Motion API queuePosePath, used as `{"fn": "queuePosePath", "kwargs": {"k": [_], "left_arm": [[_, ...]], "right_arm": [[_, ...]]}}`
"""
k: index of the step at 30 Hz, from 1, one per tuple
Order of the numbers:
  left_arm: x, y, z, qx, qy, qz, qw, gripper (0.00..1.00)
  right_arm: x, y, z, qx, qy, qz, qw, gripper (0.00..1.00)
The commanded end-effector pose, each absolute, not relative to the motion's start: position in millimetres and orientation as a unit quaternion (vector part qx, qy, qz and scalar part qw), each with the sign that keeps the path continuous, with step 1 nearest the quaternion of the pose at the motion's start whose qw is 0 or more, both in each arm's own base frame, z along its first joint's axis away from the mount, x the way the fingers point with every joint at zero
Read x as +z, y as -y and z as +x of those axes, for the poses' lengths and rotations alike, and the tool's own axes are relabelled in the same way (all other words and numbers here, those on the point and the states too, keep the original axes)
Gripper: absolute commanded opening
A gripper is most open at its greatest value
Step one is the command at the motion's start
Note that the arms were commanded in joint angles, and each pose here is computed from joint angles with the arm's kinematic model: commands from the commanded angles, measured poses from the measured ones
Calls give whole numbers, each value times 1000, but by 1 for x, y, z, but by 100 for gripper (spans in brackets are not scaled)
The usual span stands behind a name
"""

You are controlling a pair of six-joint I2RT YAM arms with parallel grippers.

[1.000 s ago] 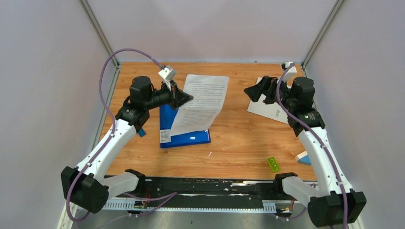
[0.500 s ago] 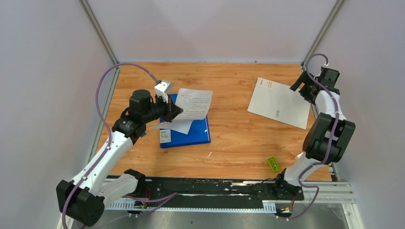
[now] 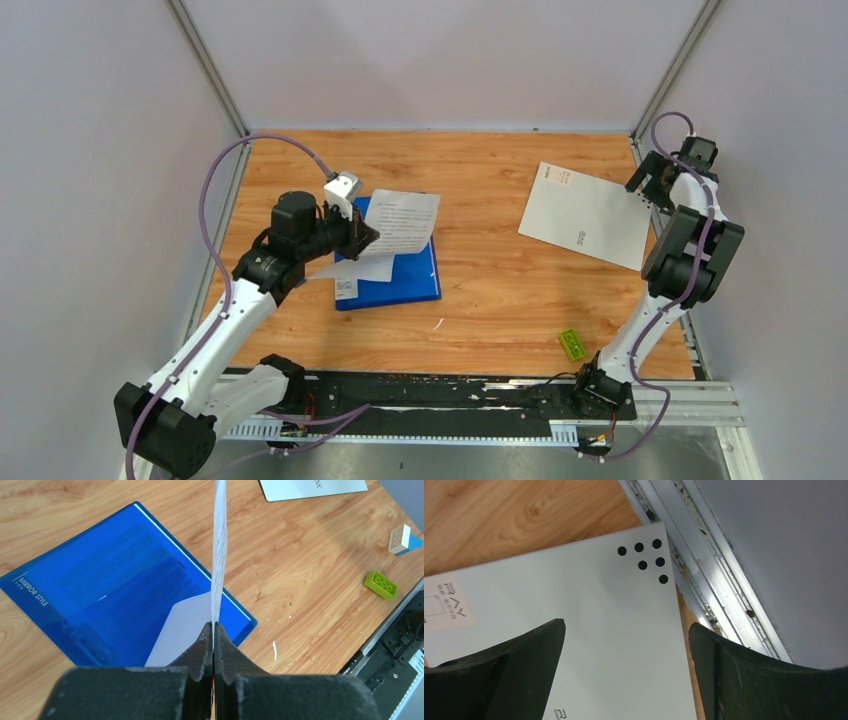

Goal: Put the files into the folder

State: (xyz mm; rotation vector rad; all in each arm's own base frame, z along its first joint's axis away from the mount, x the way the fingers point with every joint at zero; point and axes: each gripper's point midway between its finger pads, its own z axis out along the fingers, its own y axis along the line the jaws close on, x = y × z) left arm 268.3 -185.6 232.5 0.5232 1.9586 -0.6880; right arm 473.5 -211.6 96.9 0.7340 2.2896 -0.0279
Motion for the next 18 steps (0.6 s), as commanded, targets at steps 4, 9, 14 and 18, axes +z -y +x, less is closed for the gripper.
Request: {"fn": "queuePosePath", "kwargs": {"k": [4, 9, 14, 18], "left_arm": [[235, 184, 269, -266, -803, 228, 482, 0], [234, 184, 270, -262, -806, 228, 479, 0], [234, 178, 271, -248, -809, 226, 483, 0], [235, 178, 271, -246, -808, 225, 486, 0]], "right_arm": [[70, 227, 467, -29, -901, 282, 330, 96], [54, 220, 467, -8, -908, 279, 312, 95], [54, 202, 468, 37, -909, 270, 317, 92], [58, 171, 465, 99, -908, 255, 317, 86]]}}
